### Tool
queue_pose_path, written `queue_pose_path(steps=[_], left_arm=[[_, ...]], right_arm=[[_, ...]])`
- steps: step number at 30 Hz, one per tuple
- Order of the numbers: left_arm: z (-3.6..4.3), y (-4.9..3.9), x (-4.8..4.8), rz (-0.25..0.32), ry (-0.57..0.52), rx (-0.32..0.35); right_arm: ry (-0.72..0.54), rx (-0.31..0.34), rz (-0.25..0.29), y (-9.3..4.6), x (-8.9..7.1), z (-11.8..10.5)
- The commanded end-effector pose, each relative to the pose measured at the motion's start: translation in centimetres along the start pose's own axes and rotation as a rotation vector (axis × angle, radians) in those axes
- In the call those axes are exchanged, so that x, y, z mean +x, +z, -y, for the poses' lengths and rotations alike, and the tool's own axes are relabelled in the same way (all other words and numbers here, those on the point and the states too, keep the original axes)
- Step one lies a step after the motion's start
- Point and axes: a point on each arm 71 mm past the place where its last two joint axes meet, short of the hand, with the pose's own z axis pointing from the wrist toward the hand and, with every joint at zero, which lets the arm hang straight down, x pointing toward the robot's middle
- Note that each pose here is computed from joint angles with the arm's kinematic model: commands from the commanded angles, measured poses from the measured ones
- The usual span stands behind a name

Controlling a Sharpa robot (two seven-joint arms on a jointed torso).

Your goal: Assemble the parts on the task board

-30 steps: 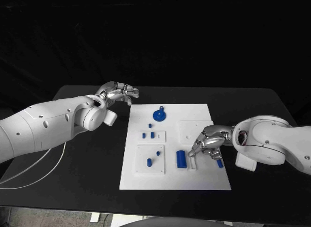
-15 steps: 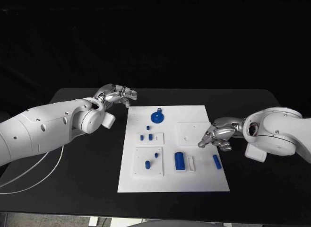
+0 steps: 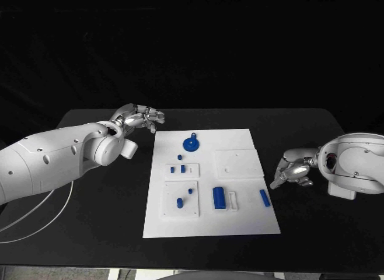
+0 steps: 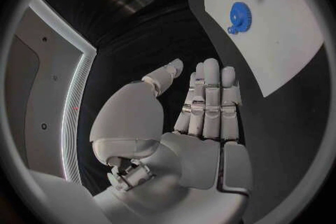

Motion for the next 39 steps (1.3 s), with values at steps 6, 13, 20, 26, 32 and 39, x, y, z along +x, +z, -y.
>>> queue_pose_path(steps=[6,13,20,26,32,39], left_arm=[[0.07,-0.05,0.11,-0.021,-0.005,0.007],[0.07,-0.08,0.11,-0.022,-0.005,0.007],[0.07,-0.1,0.11,-0.021,-0.005,0.006],[0.06,-0.13,0.05,-0.021,-0.005,0.006],[-0.02,-0.22,-0.17,-0.016,-0.004,0.003],[-0.01,-0.22,-0.08,-0.022,-0.004,0.001]], right_arm=[[-0.077,0.069,-0.063,0.4,1.7,0.2],[-0.08,0.087,-0.056,1.0,2.4,0.2],[-0.073,0.065,-0.067,1.6,3.3,-0.7],[-0.073,0.054,-0.085,2.3,4.3,-1.2],[-0.075,0.05,-0.091,2.5,4.7,-1.4],[-0.105,0.066,-0.072,3.2,5.1,-1.8]])
